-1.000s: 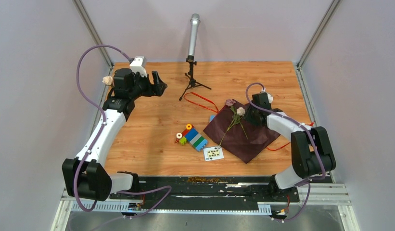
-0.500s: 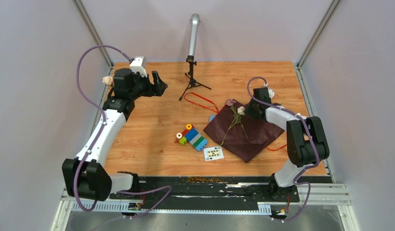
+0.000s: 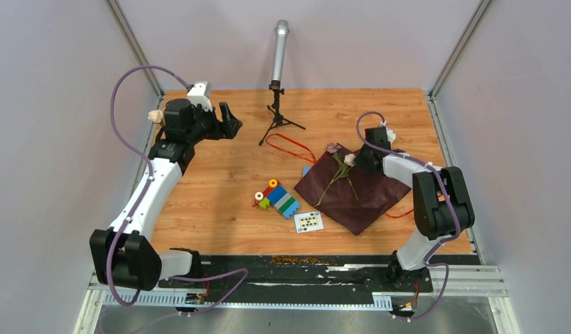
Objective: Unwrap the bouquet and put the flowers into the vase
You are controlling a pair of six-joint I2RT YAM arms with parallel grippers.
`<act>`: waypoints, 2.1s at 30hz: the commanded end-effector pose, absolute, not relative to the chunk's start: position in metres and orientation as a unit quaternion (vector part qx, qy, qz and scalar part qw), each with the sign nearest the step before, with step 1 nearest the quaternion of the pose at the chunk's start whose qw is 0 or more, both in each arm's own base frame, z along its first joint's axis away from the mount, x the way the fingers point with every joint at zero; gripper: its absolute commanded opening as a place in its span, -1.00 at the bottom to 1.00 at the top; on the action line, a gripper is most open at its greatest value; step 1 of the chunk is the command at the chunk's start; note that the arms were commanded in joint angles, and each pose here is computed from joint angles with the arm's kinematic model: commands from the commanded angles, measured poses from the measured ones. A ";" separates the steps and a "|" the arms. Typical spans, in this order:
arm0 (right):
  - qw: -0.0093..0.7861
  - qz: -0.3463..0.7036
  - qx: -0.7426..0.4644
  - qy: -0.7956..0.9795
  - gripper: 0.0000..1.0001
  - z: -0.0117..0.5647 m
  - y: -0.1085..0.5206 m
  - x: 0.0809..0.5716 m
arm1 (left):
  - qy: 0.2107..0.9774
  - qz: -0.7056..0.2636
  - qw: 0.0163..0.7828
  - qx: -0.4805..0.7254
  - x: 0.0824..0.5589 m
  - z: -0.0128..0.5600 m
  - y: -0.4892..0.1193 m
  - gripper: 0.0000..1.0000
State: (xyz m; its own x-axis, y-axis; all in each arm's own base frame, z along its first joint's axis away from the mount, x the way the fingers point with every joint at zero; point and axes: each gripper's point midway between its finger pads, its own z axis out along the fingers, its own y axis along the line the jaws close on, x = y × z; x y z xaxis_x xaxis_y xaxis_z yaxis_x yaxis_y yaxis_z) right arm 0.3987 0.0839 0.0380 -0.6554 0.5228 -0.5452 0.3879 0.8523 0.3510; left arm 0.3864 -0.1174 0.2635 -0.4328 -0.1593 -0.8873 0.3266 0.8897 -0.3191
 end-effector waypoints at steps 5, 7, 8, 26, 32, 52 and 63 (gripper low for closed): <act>0.357 0.107 0.263 0.890 -0.85 0.051 0.082 0.414 | 0.801 -0.241 0.545 0.060 0.386 0.277 -0.123 0.78; 0.354 0.108 0.264 0.891 -0.91 0.049 0.082 0.413 | 0.801 -0.240 0.545 0.061 0.385 0.277 -0.122 0.78; 0.354 0.108 0.266 0.890 -0.96 0.049 0.082 0.412 | 0.801 -0.240 0.545 0.061 0.385 0.277 -0.123 0.78; 0.442 0.035 0.279 0.851 -1.00 0.102 0.039 0.392 | 0.794 -0.250 0.550 0.068 0.382 0.284 -0.127 0.77; 0.520 0.008 0.236 0.821 -1.00 0.143 0.026 0.383 | 0.797 -0.248 0.546 0.074 0.380 0.282 -0.130 0.76; 0.691 0.022 0.162 0.704 -1.00 0.224 0.041 0.370 | 0.792 -0.279 0.530 0.121 0.370 0.276 -0.167 0.76; 0.624 0.023 0.160 0.765 -1.00 0.174 0.087 0.374 | 0.757 -0.438 0.449 0.182 0.314 0.270 -0.281 0.76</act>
